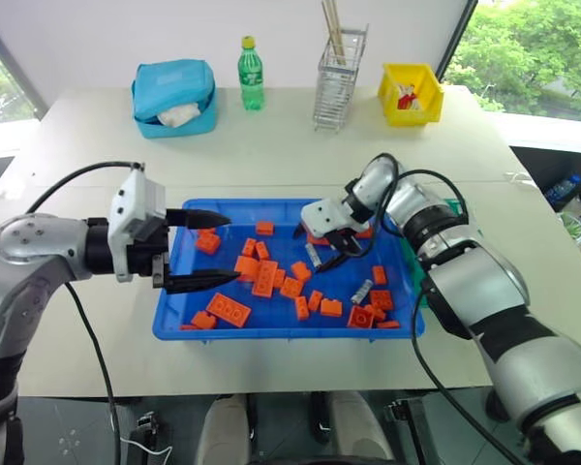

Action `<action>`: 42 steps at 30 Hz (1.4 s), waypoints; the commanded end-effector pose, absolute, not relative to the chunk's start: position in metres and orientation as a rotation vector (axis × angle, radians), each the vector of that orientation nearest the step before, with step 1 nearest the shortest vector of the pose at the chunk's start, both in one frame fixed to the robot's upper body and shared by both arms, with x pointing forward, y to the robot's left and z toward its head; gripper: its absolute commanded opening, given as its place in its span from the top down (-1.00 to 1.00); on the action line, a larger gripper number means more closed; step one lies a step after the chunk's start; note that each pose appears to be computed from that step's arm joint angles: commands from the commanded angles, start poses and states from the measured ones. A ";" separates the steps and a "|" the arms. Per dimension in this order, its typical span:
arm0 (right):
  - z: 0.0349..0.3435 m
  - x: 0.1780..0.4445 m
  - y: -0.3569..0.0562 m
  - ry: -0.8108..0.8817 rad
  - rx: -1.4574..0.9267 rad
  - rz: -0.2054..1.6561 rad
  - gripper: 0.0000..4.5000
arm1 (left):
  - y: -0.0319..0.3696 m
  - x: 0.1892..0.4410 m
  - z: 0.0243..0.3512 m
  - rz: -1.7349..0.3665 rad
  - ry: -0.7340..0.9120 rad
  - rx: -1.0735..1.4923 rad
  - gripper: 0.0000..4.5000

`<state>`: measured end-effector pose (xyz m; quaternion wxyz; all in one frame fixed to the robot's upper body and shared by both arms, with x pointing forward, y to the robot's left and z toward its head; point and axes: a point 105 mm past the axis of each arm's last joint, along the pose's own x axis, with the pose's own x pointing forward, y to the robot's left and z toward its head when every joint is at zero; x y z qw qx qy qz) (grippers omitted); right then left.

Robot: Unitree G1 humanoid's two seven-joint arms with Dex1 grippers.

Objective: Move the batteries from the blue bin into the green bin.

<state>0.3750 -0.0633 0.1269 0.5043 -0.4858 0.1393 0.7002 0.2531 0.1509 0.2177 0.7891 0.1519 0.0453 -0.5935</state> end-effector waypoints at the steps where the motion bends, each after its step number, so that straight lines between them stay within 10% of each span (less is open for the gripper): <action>1: 0.128 0.380 -0.069 0.354 -1.194 1.648 -0.96 | 0.148 0.249 0.225 -1.286 0.062 0.365 -1.00; 9: 0.112 0.375 -0.084 0.433 -1.246 1.671 -0.96 | 0.147 0.250 0.225 -1.293 0.058 0.370 -1.00; 16: 0.111 0.369 -0.085 0.437 -1.219 1.721 0.26 | 0.147 0.252 0.226 -1.294 0.053 0.374 -1.00; 32: 0.157 0.381 -0.065 0.241 -1.068 1.598 0.26 | 0.148 0.250 0.219 -1.311 0.081 0.356 -1.00; 39: 0.160 0.333 -0.065 0.262 -0.955 1.691 0.26 | 0.150 0.244 0.203 -1.349 0.142 0.356 -1.00; 42: 0.141 0.316 -0.065 0.292 -0.953 1.689 -0.12 | 0.148 0.244 0.201 -1.368 0.148 0.359 -1.00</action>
